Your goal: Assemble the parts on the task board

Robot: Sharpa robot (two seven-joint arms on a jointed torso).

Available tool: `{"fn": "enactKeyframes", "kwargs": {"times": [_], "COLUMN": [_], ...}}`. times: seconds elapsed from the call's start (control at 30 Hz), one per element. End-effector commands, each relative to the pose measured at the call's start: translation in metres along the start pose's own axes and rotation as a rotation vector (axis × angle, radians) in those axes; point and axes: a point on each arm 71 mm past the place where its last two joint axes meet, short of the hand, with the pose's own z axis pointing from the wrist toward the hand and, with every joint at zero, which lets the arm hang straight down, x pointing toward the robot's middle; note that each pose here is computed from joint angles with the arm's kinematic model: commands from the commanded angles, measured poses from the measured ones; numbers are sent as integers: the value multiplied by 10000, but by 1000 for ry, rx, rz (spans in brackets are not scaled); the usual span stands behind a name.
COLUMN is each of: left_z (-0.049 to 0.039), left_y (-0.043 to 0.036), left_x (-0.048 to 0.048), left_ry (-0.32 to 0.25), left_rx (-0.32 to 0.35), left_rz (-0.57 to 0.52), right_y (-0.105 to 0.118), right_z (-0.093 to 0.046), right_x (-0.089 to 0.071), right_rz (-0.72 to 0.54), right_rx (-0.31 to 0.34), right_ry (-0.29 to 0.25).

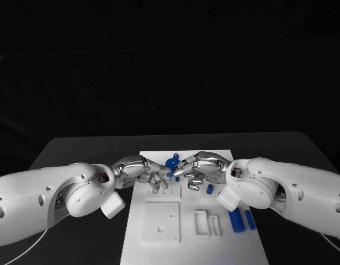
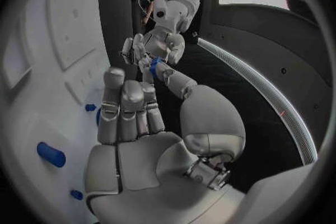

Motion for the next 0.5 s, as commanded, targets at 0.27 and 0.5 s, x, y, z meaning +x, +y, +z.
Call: {"fn": "enactKeyframes", "kwargs": {"times": [0.27, 0.5], "left_z": [6, 7], "left_y": [-14, -18], "left_x": [29, 33], "left_ry": [29, 38], "left_rx": [10, 17], "left_rz": [6, 6], "right_y": [-3, -5], "right_z": [11, 13], "right_x": [43, 53], "right_rz": [-11, -19], "right_rx": [13, 19], "right_ry": [35, 41]}}
